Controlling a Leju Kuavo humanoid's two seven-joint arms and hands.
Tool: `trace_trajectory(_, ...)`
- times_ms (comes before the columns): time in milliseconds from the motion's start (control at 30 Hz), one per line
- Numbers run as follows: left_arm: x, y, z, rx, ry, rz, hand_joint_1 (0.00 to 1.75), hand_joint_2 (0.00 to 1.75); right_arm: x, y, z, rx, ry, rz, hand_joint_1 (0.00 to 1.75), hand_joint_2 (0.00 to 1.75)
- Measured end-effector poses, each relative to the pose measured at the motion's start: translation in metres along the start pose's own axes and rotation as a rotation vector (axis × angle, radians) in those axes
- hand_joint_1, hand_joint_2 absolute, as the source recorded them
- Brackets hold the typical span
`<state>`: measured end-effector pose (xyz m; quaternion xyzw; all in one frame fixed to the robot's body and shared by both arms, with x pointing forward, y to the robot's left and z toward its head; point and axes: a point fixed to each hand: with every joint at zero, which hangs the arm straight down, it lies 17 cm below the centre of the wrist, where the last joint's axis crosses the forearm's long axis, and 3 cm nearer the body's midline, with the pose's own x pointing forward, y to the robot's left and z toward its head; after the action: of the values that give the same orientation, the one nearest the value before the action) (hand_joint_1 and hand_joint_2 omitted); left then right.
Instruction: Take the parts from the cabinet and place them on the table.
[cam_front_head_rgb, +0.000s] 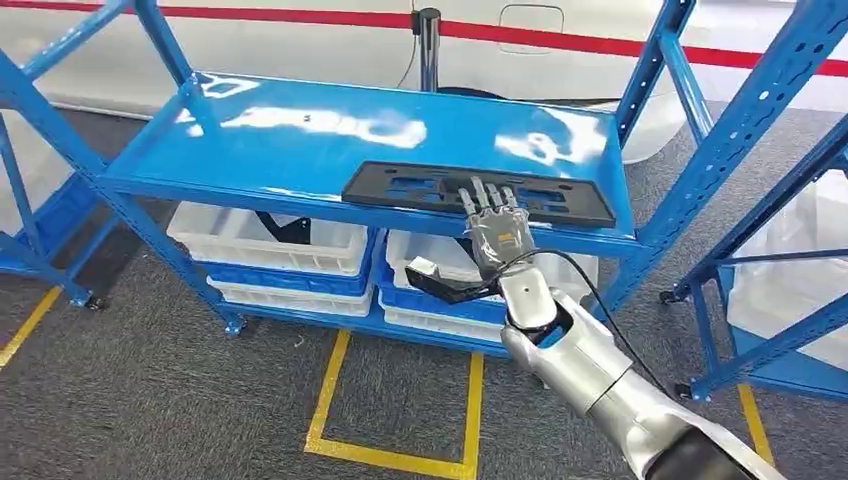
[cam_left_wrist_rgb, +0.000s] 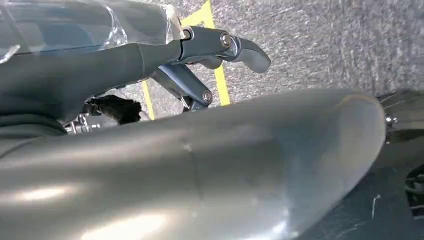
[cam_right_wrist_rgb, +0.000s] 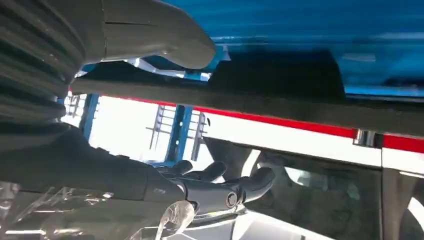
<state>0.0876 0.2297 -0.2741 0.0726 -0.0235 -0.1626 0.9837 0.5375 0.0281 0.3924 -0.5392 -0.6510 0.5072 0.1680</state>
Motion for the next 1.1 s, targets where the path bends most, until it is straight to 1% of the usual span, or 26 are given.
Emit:
trace_trajectory(367, 0.002, 0.002, 0.000, 0.008, 0.001, 0.004, 0.00, 0.00, -0.020, 0.007, 0.001, 0.013, 0.060, -0.039, 0.00, 1.75)
trace_trajectory(467, 0.004, 0.002, 0.000, 0.009, -0.001, 0.005, 0.00, 0.00, -0.022, 0.017, 0.006, 0.035, 0.076, -0.072, 0.00, 1.75)
trace_trajectory(700, 0.000, 0.004, 0.000, 0.012, 0.006, 0.007, 0.00, 0.00, -0.040, 0.023, 0.008, 0.044, 0.134, -0.141, 0.00, 1.75)
trace_trajectory(833, 0.001, 0.003, 0.000, 0.012, 0.006, 0.005, 0.00, 0.00, -0.049, 0.025, 0.009, 0.045, 0.151, -0.146, 0.00, 1.75)
trace_trajectory(967, -0.002, 0.001, 0.000, 0.010, 0.011, 0.005, 0.00, 0.00, -0.055, 0.038, 0.016, 0.071, 0.167, -0.149, 0.00, 1.75)
trace_trajectory(1100, -0.003, 0.002, 0.000, 0.012, 0.011, 0.004, 0.00, 0.00, -0.057, 0.038, 0.017, 0.069, 0.170, -0.144, 0.00, 1.75)
